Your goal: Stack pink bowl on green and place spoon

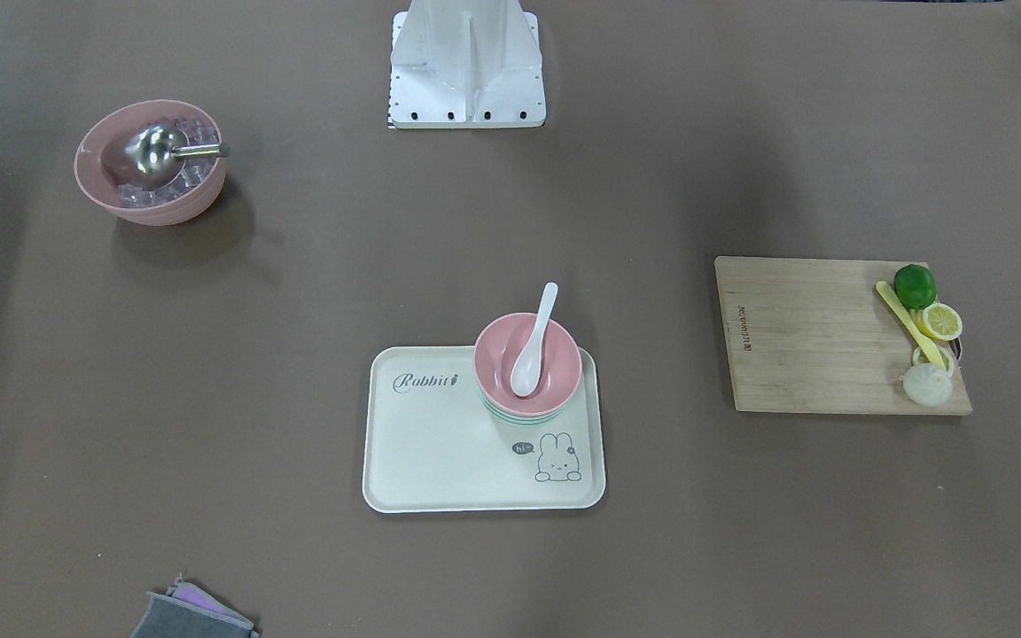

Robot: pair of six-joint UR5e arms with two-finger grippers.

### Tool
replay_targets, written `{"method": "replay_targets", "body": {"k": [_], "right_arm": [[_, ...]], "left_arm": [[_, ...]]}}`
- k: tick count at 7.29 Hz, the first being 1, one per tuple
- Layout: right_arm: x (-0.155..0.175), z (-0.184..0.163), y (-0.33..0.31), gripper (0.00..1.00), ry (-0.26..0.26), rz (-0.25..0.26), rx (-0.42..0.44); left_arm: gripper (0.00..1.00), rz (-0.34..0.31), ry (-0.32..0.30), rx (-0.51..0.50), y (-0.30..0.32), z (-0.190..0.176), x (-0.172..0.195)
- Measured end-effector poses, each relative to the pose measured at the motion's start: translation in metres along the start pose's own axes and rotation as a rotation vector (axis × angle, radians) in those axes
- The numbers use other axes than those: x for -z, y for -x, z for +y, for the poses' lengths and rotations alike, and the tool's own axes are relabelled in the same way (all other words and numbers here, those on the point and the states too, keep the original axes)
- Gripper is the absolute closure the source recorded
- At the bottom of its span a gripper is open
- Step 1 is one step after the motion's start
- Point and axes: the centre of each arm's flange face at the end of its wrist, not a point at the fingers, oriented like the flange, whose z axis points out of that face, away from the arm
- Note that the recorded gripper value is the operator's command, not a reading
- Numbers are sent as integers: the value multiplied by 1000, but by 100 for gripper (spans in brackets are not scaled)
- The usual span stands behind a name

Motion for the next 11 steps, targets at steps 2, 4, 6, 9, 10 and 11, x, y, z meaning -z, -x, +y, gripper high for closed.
{"method": "replay_targets", "body": {"k": [2, 4, 6, 9, 10, 11], "right_arm": [[-2, 3, -2, 0, 5, 1, -7], [-4, 5, -3, 0, 8, 2, -12], [-5, 5, -3, 0, 10, 3, -13], [-4, 5, -3, 0, 9, 1, -13], [-4, 5, -3, 0, 10, 1, -13], [-5, 5, -3, 0, 10, 1, -13]], "left_arm": [[2, -1, -21, -20, -1, -1, 1], [2, 2, -27, -28, -3, -2, 2], [2, 2, -29, -31, -3, -2, 2], [2, 2, -30, -31, -3, -3, 2], [2, 2, -29, -30, -3, -2, 2], [2, 1, -29, -30, -3, -2, 2]]}}
